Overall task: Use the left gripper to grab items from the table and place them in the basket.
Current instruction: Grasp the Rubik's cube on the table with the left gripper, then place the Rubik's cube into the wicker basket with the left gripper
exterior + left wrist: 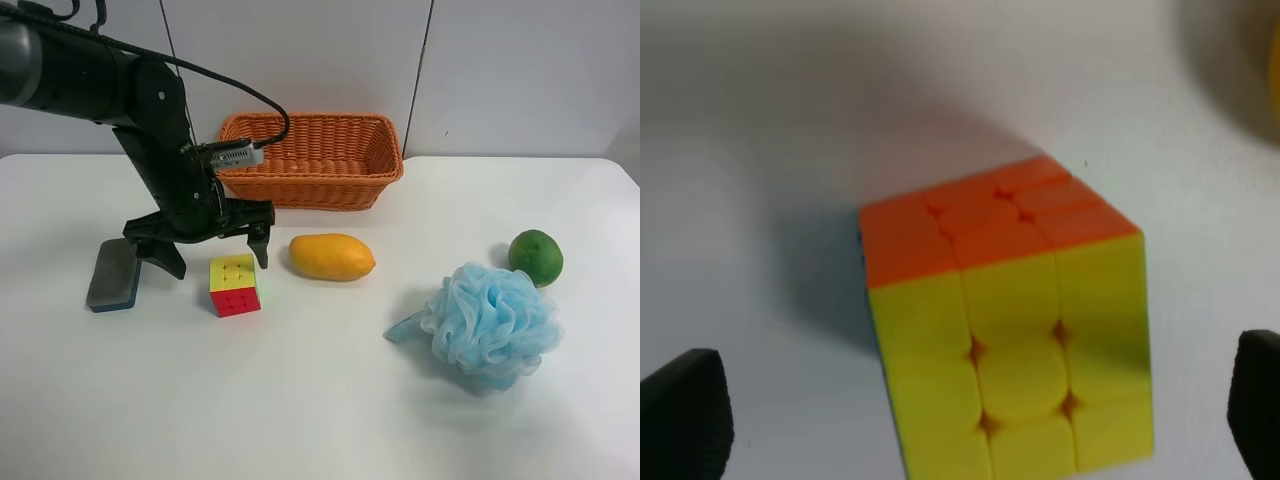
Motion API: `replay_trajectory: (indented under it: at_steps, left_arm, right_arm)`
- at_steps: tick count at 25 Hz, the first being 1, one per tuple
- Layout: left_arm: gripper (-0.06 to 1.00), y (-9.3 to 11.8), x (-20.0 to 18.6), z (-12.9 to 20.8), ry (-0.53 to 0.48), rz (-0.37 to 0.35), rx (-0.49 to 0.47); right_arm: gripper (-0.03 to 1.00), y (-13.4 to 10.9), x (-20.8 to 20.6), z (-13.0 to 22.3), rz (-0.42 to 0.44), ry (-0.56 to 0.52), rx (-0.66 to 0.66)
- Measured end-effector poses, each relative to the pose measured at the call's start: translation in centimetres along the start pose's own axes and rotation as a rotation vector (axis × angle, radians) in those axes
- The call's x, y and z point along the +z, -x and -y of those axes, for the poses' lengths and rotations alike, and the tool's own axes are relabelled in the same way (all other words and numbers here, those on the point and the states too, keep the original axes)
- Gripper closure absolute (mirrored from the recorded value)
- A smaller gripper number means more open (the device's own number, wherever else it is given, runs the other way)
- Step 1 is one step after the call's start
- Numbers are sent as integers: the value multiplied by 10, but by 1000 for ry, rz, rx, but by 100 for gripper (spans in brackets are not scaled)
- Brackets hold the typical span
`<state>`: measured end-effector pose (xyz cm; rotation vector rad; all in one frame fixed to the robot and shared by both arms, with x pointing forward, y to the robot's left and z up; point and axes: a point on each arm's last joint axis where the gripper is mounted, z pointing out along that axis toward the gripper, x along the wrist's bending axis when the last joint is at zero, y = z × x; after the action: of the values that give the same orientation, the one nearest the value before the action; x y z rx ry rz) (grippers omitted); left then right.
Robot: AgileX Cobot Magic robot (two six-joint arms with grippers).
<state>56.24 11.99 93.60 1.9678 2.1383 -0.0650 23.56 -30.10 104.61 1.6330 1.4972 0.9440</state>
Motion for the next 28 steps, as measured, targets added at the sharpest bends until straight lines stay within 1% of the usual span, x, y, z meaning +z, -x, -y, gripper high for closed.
replay_trajectory:
  at_steps: [4, 11, 12, 14, 18, 19, 28]
  left_arm:
    - [-5, -1, 14, -2, -1, -5, -4]
    - [-4, -4, 33, -1, -34, -29, -12]
    - [-1, -4, 34, -1, -35, -29, -12]
    - [8, -4, 35, -1, -37, -31, -12]
    - [36, -4, 35, -1, -33, -29, -13]
    - [38, -4, 35, -1, -32, -29, -12]
    - [38, -3, 31, -2, -32, -22, -17]
  right_arm:
    - [-2, 0, 0, 0, 0, 0, 0]
    - [-2, 0, 0, 0, 0, 0, 0]
    - [-2, 0, 0, 0, 0, 0, 0]
    - [-2, 0, 0, 0, 0, 0, 0]
    - [-2, 0, 0, 0, 0, 0, 0]
    - [-2, 0, 0, 0, 0, 0, 0]
    - [-2, 0, 0, 0, 0, 0, 0]
